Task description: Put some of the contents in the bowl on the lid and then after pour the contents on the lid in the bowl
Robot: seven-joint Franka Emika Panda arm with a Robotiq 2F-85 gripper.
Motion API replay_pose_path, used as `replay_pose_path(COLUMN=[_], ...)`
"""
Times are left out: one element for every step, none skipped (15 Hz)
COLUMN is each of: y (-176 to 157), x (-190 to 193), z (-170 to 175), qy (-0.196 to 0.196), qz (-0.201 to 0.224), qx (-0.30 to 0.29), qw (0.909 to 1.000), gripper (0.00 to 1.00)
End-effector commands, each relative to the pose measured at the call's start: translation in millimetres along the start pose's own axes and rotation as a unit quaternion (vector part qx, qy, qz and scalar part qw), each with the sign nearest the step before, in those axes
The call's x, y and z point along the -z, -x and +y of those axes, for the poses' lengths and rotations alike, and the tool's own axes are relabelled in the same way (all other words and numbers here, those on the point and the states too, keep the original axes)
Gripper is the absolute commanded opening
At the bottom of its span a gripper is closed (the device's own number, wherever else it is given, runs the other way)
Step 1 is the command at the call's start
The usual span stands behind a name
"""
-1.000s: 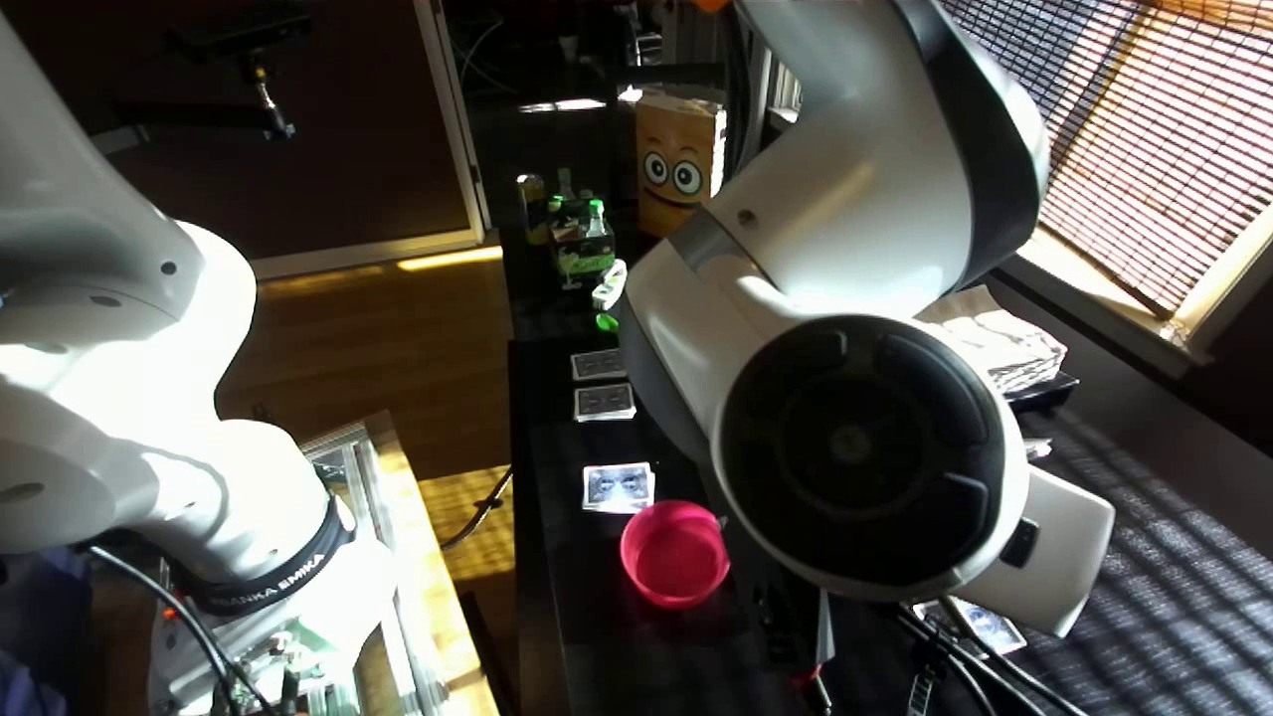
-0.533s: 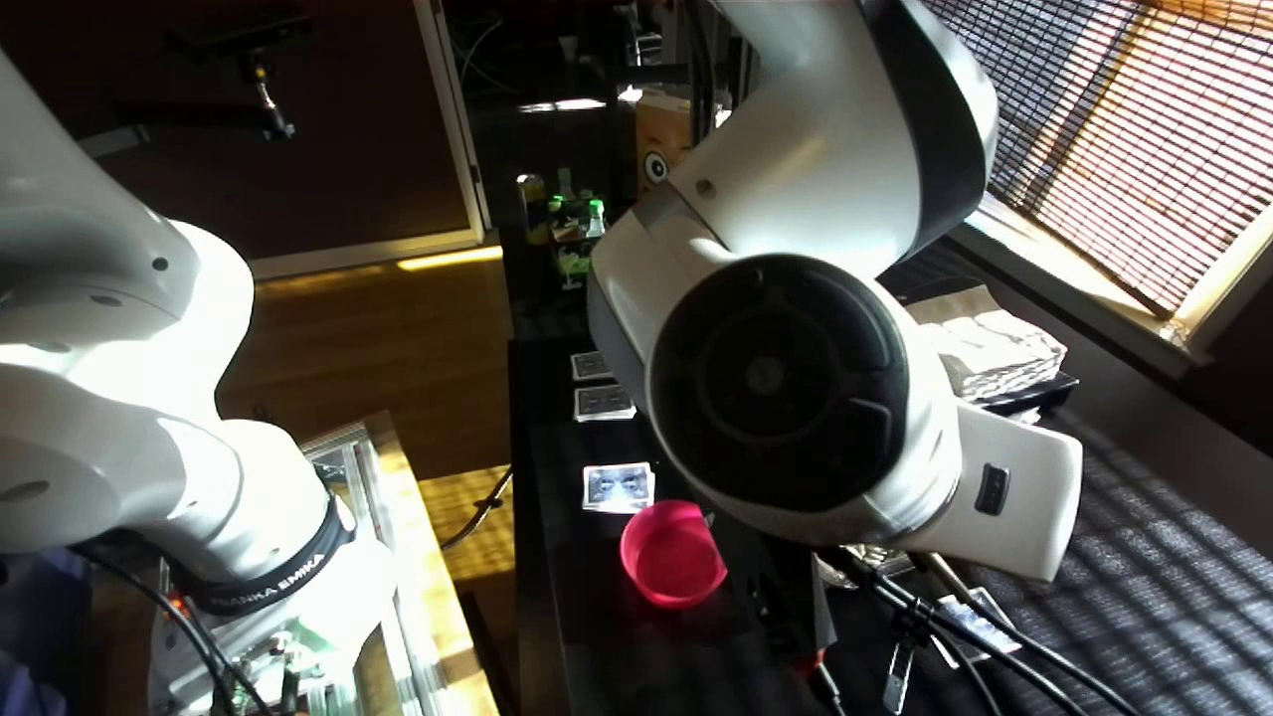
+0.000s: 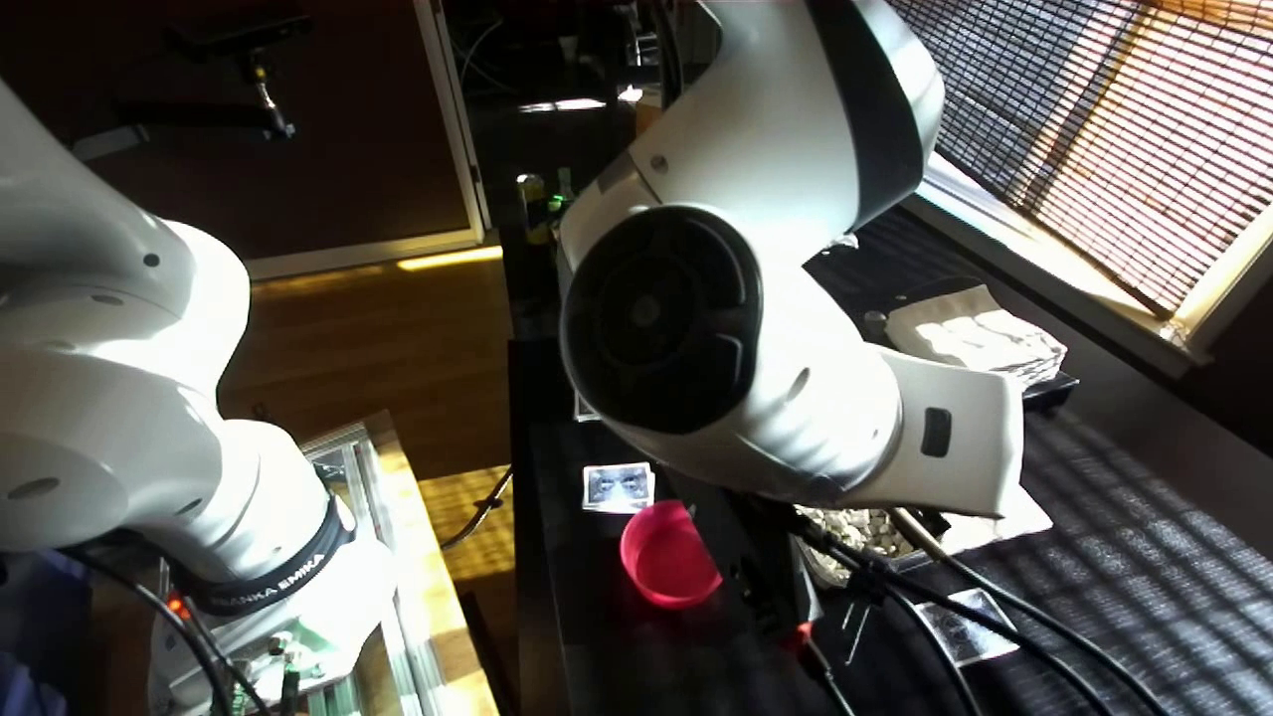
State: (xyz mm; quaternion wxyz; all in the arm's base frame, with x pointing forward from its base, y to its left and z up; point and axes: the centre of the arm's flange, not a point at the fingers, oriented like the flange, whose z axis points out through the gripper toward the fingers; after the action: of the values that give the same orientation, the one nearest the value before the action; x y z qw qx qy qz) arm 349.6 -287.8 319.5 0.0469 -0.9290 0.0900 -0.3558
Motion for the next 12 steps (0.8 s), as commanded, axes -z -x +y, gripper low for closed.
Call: replay_pose_path(y=[10,11,12,13,14,15,16,17,18,20,21,22], x=[4,5,5,5,5,5,5,6,7,8,9,10], z=[-19,-21,-24,-25,-27,-29,-30,-31,-33,-34,-35,-36], qy=[0.027,0.033,0.039,0.048,0.052,0.06,0.065,0.07,0.076,0.08,0.084,0.087], qz=[0.025,0.028,0.03,0.032,0.034,0.037,0.04,0.045,0.05,0.052,0.055,0.06], qx=[0.033,0.042,0.05,0.059,0.066,0.074,0.081,0.087,0.095,0.101,0.107,0.112], qw=[0.9988,0.9982,0.9976,0.9966,0.9958,0.9948,0.9938,0.9927,0.9913,0.9902,0.9892,0.988], gripper=[0.0,0.0,0.0,0.0,0.0,0.0,0.0,0.0,0.0,0.0,0.0,0.0])
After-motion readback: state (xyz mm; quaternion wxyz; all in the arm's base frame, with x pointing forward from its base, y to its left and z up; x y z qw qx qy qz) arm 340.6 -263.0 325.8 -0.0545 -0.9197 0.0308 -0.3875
